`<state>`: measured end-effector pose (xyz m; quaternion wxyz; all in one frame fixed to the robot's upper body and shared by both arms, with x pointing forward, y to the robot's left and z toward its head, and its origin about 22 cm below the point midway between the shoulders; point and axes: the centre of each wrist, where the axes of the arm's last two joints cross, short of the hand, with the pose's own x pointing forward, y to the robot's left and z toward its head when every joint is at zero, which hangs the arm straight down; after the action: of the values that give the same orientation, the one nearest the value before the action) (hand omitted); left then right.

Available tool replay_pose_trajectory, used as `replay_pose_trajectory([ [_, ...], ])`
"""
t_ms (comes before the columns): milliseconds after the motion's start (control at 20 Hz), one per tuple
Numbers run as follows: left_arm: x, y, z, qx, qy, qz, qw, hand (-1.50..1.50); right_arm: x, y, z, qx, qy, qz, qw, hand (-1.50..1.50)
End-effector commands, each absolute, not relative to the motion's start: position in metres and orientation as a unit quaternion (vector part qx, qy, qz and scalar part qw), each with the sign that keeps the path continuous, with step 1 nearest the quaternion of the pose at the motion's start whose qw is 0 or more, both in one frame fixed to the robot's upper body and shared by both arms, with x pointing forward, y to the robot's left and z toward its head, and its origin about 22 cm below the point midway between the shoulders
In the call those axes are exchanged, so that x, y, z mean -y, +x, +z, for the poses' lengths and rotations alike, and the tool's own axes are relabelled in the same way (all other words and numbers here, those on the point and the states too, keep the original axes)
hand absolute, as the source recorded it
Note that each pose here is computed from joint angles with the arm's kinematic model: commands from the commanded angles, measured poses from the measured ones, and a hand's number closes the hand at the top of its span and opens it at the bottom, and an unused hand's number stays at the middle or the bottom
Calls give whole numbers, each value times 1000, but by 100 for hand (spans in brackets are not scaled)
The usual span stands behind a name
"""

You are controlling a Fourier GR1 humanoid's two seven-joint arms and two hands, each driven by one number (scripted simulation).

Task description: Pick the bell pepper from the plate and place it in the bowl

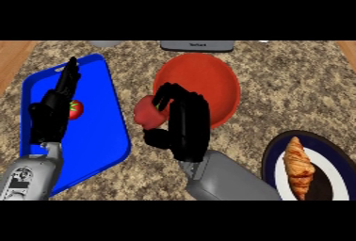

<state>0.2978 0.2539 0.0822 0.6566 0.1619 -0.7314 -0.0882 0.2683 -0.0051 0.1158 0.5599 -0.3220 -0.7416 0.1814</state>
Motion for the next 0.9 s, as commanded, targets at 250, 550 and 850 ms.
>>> replay_pose_trajectory([
  [250, -268, 292, 78, 728, 158, -83, 662, 0, 16, 356, 104, 700, -439, 170, 536, 150],
  [550, -260, 291, 79, 731, 166, -81, 656, 0, 46, 387, 77, 655, -510, 211, 516, 150],
  [850, -266, 291, 76, 733, 161, -83, 655, 0, 103, 412, 48, 640, -493, 139, 573, 150],
])
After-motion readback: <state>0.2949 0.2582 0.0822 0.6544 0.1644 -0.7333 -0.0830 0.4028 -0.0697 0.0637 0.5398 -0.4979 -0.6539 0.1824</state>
